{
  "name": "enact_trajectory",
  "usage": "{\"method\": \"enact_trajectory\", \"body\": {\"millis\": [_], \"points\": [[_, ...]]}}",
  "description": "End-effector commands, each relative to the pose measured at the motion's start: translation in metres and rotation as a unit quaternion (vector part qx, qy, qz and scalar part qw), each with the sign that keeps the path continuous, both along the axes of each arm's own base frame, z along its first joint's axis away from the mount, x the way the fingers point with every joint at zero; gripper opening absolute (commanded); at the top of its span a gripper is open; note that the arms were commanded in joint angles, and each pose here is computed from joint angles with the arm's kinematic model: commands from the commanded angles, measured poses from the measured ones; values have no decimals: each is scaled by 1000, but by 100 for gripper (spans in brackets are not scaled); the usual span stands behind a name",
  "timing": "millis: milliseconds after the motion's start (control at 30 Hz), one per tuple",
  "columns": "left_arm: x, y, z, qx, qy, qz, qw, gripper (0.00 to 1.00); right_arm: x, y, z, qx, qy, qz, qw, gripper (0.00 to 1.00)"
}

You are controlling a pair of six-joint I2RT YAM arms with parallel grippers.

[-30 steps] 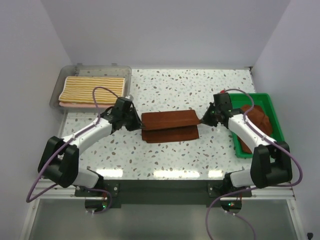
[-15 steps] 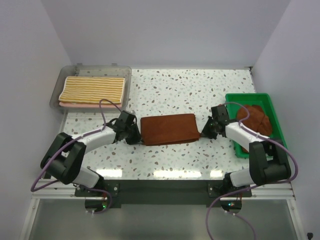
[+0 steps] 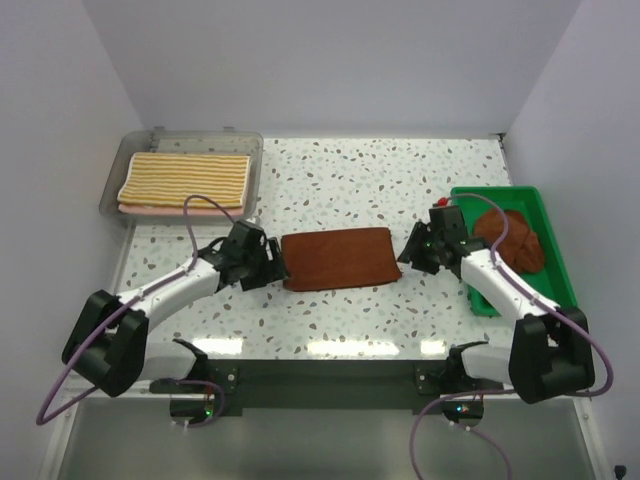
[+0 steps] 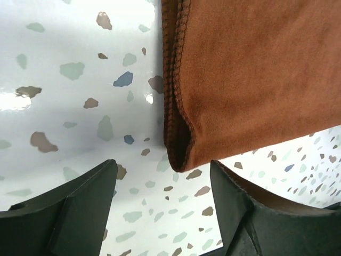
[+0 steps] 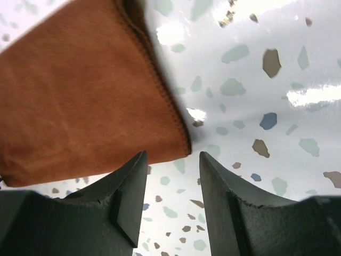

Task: Fold and stack the towels
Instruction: Fold the towel, then neatly place the folded towel into the bin

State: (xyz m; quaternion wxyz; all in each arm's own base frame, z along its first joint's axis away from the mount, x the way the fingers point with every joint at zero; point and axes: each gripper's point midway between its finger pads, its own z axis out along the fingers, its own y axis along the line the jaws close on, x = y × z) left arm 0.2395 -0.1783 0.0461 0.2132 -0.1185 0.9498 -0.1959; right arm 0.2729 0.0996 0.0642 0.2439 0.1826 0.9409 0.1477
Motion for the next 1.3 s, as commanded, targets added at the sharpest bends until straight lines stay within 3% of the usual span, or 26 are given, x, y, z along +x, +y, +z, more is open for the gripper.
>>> {"method": "enact_trajectory", "body": {"millis": [0, 100, 267, 467, 633, 1000, 1267], "points": [[11, 6, 33, 12, -40, 8, 999, 76, 14, 9, 39, 2, -54, 34, 998, 47], [25, 3, 54, 16, -69, 7, 997, 68, 21, 24, 48, 18, -75, 57, 995, 43], [43, -38, 79, -17, -103, -46, 993, 44, 31, 56, 41, 43, -85, 84, 992, 36], [40, -68, 35, -8, -63, -97, 993, 31, 33, 63, 1, 39, -68, 72, 994, 33], [25, -46, -11, 44, -24, -91, 995, 22, 22, 52, -28, 20, -47, 59, 997, 32], [-3, -16, -38, 86, 4, -83, 993, 20, -25, 32, -58, 6, 4, 35, 999, 34], [4, -11, -10, 73, -54, -67, 994, 43, -14, 31, -31, 2, -27, 37, 999, 36]]}}
